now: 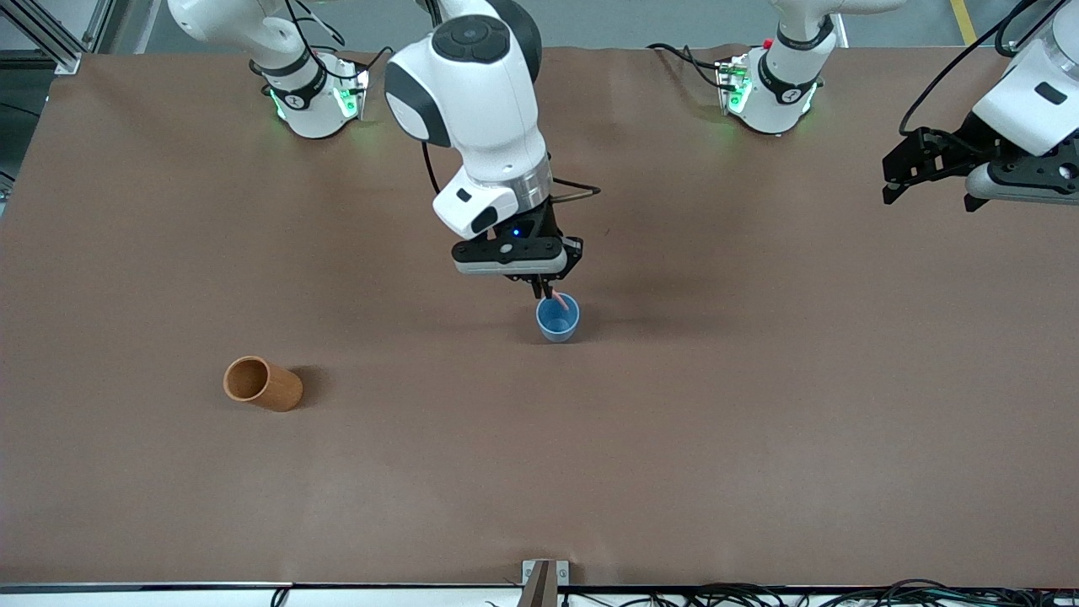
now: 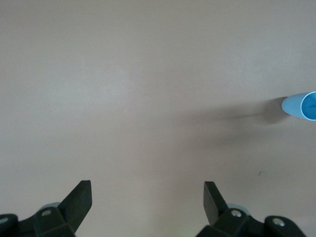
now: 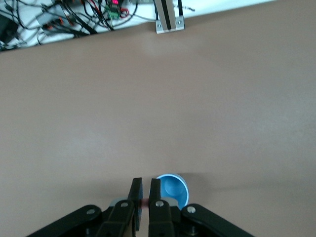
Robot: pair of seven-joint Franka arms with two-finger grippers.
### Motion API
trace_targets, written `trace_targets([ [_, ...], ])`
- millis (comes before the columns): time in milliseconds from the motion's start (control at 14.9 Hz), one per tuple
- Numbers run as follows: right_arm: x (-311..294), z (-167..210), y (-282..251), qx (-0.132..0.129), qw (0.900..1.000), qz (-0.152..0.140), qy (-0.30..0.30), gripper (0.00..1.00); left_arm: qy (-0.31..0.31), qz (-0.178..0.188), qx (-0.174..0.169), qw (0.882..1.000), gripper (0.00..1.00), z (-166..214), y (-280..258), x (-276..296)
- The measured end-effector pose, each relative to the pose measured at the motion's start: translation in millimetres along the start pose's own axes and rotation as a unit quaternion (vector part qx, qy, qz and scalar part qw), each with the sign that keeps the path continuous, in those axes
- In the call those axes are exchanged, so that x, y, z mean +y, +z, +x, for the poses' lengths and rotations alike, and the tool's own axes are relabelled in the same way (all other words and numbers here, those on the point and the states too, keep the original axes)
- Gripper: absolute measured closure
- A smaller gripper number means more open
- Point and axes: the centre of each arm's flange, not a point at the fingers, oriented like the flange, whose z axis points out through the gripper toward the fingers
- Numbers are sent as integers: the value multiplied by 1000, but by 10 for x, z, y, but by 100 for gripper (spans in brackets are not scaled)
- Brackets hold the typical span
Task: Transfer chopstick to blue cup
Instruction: 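Carry the pink chopstick over the blue cup with the right gripper, then lower the chopstick into the blue cup and open the right gripper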
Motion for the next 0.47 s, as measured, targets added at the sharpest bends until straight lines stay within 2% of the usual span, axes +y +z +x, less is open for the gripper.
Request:
trace_targets([
  [470, 35, -188, 302, -8, 999, -34, -21, 91, 0, -1, -5, 1000, 0, 32, 55, -64],
])
